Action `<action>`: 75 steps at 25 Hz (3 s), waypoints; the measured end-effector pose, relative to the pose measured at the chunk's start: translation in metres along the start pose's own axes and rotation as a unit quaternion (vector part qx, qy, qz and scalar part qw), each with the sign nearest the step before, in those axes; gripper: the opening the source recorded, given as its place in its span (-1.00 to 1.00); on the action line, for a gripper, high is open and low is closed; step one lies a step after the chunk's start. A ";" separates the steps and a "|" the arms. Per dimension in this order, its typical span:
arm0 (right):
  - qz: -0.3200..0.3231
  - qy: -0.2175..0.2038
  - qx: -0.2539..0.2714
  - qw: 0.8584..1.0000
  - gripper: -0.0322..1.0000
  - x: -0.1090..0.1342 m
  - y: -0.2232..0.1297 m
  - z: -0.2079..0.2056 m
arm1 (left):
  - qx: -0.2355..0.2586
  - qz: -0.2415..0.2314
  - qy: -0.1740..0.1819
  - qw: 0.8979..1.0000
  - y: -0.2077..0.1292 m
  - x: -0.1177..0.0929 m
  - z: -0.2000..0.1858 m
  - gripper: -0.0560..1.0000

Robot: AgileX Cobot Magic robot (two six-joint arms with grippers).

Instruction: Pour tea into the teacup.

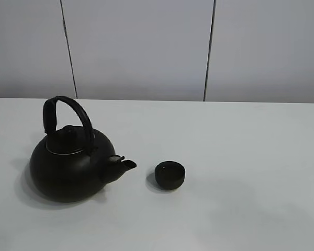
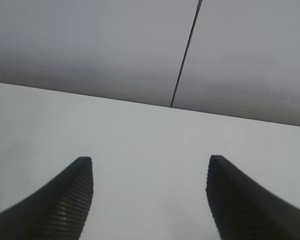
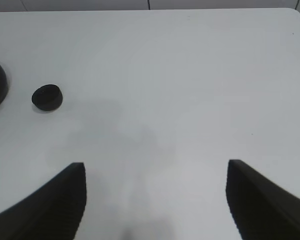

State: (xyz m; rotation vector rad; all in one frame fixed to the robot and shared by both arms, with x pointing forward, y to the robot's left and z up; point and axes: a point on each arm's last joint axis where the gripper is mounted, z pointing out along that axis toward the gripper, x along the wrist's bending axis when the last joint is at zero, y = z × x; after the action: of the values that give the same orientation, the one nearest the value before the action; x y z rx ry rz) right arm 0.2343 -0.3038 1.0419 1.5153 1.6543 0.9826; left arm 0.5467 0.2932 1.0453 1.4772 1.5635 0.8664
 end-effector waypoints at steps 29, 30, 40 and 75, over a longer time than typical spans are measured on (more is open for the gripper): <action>0.000 0.000 0.000 1.000 0.10 0.000 0.000 0.000 | 0.078 -0.001 0.141 0.987 0.011 0.050 -0.088 0.00; 0.000 0.000 0.000 1.000 0.10 0.000 0.000 0.000 | 0.068 -0.004 0.147 0.987 0.013 0.051 -0.100 0.00; 0.000 0.000 0.000 1.000 0.10 0.000 0.000 0.000 | -0.059 -0.005 0.142 0.988 0.017 0.024 -0.230 0.00; 0.000 0.000 0.000 1.000 0.10 0.000 0.000 0.000 | 0.062 0.012 0.030 0.998 -0.129 -0.008 -0.285 0.00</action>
State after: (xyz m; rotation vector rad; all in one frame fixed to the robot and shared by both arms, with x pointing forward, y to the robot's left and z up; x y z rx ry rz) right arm 0.2343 -0.3038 1.0419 1.5155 1.6546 0.9833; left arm 0.2340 0.2874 1.0580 1.5730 1.6740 0.8469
